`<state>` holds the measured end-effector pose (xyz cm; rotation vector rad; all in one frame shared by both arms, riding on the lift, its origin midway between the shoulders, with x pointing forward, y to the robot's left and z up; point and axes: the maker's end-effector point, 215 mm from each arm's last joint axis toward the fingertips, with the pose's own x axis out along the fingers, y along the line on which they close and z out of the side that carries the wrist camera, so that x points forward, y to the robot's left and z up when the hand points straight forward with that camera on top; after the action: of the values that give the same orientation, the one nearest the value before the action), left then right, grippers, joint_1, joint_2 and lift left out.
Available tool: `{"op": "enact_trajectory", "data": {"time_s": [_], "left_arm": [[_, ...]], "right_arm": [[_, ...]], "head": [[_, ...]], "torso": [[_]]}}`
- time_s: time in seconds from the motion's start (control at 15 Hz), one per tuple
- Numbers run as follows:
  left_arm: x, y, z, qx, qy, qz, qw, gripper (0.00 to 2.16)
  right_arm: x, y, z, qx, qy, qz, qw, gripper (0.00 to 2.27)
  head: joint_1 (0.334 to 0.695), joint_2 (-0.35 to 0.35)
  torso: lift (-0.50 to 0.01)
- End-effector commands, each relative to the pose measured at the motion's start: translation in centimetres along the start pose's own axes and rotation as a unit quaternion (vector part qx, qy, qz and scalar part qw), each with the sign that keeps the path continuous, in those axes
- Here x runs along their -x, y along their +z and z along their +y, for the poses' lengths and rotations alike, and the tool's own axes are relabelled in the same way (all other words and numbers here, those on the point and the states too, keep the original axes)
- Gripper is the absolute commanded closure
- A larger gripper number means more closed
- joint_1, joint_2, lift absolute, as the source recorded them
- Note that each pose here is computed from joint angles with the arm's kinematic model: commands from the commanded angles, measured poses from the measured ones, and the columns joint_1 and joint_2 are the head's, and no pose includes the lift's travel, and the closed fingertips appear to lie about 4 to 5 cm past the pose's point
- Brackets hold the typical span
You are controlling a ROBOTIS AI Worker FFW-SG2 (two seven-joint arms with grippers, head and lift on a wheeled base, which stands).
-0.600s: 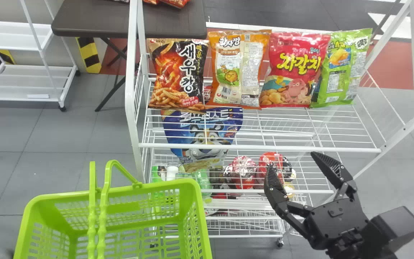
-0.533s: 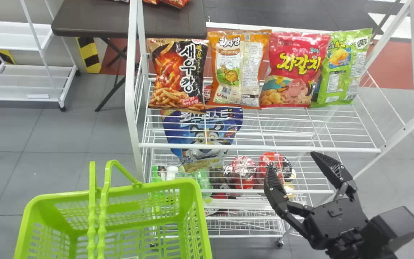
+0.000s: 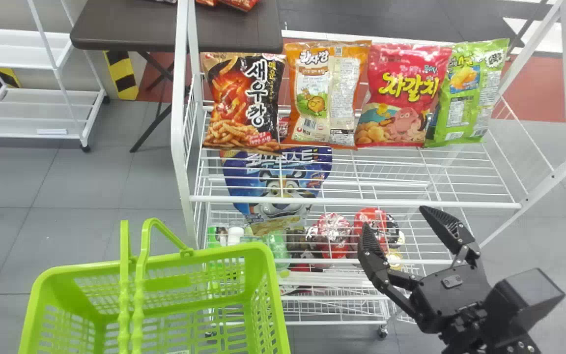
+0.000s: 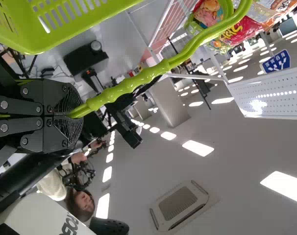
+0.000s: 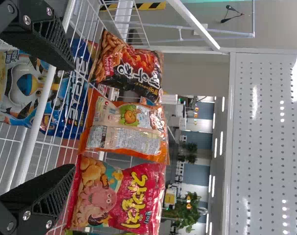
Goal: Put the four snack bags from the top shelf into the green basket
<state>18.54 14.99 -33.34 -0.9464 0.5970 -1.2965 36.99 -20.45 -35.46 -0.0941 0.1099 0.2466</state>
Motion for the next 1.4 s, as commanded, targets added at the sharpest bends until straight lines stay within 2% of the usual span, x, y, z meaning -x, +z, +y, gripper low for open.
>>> {"op": "enact_trajectory", "data": {"time_s": [0.0,0.2,0.8,1.0,1.33], "left_arm": [[0.0,0.0,-0.2,0.000,-0.005,0.000,1.0000,2.15],[0.0,0.0,-0.2,0.000,-0.005,0.000,1.0000,2.15],[0.9,0.3,0.4,-0.001,-0.008,-0.007,0.9999,2.15],[1.1,0.5,0.4,-0.004,-0.009,-0.005,0.9999,2.15],[1.2,0.5,0.3,-0.005,-0.011,-0.006,0.9999,2.15]], "right_arm": [[-1.7,-0.3,0.3,-0.010,0.001,0.005,1.000,0.11],[-6.3,-0.8,0.9,-0.020,0.001,0.018,1.000,0.11],[-21.2,0.0,4.5,-0.058,0.053,0.057,0.995,0.11],[-24.5,0.3,6.8,-0.099,0.087,0.061,0.989,0.11],[-28.7,0.8,10.3,-0.100,0.123,0.072,0.985,0.10]], "head": [[0.695,-0.119],[0.695,-0.104],[0.695,0.040],[0.695,0.079],[0.695,0.144]], "torso": [[-0.004],[-0.004],[-0.004],[-0.004],[-0.004]]}}
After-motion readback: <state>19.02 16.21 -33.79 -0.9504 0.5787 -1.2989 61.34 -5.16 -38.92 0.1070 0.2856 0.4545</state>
